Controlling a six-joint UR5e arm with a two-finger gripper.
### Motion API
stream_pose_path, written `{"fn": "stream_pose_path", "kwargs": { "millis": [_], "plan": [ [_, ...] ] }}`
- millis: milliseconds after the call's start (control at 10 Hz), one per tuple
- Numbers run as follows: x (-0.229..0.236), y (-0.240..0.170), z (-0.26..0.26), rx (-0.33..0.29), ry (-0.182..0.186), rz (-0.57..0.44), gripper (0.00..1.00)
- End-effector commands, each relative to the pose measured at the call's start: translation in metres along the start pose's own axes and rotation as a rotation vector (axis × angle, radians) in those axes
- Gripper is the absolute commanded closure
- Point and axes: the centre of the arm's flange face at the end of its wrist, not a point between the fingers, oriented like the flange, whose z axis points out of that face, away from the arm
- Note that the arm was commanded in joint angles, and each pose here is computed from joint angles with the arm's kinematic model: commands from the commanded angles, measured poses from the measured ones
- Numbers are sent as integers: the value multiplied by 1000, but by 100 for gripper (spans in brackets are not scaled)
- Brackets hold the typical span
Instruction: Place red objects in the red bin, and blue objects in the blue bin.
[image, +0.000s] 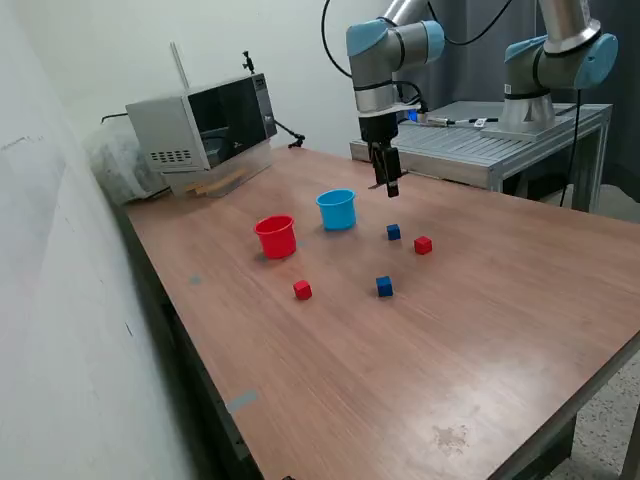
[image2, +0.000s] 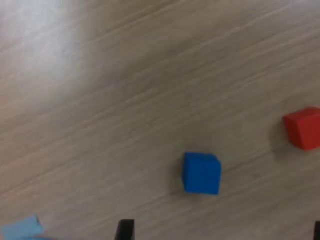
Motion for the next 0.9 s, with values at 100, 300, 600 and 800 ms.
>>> {"fn": "stream_pose_path", "kwargs": {
  "millis": [100,300,600,800],
  "plan": [
    [0,-19,30,4,-1,16,0],
    [12,-26,45,23,-8,-8,0],
    [24,-28,70,40,-15,-29,0],
    [23,-25,87,42,-24,-29,0]
  ]
}}
